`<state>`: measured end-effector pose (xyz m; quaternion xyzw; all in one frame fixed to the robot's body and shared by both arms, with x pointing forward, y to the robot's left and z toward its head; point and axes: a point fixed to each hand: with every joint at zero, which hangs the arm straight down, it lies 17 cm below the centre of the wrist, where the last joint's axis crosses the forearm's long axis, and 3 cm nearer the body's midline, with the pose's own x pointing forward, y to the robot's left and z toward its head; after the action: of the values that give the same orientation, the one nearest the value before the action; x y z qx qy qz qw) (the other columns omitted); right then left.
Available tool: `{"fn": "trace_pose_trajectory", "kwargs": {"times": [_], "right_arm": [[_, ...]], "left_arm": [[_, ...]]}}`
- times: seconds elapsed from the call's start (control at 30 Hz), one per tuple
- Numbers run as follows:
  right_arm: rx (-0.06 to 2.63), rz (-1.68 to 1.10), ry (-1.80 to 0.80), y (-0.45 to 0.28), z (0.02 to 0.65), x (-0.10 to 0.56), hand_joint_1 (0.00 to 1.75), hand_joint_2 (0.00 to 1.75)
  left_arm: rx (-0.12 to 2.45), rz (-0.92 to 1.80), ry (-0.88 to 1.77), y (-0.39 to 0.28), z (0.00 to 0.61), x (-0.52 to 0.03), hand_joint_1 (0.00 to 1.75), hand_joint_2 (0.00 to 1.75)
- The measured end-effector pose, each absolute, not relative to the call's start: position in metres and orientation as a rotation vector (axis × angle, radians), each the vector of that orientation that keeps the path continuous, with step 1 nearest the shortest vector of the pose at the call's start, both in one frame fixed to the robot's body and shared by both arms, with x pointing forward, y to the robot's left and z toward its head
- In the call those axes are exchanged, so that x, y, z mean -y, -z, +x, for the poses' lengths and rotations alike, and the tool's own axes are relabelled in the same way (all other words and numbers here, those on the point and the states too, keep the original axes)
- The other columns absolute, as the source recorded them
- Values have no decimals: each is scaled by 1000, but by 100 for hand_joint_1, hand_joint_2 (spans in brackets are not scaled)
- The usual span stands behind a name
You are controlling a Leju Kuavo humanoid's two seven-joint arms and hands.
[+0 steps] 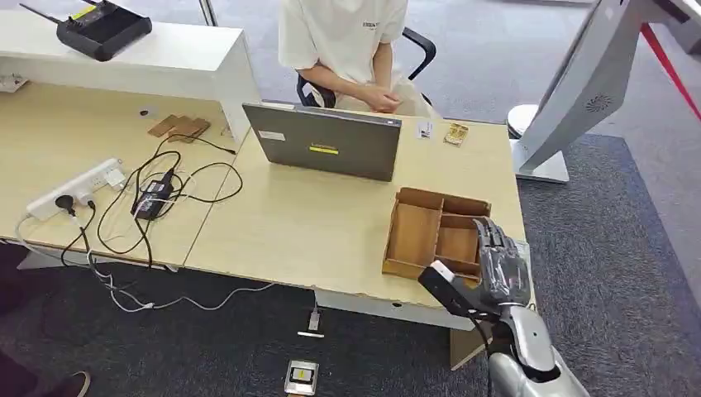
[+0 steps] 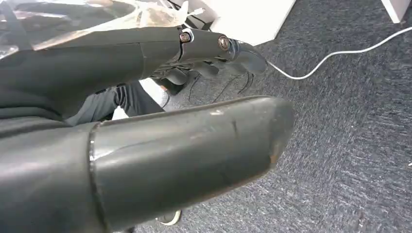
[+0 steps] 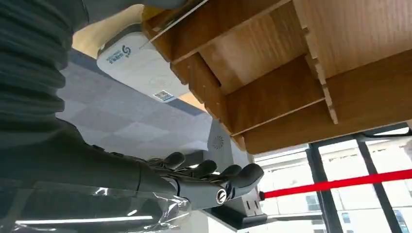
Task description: Pass the card to the sensor for recognition and then transmit it.
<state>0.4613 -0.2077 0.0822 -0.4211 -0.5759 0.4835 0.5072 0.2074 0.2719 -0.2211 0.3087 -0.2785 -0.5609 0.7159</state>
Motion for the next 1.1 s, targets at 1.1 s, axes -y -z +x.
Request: {"fn": "trace_pose_trajectory", "kwargs": {"times": [1.1], "right_arm": [[1436, -958, -1184, -67, 454, 204, 0, 175]], "left_arm": [[627, 677, 1254, 222, 208, -271, 0, 0]]}}
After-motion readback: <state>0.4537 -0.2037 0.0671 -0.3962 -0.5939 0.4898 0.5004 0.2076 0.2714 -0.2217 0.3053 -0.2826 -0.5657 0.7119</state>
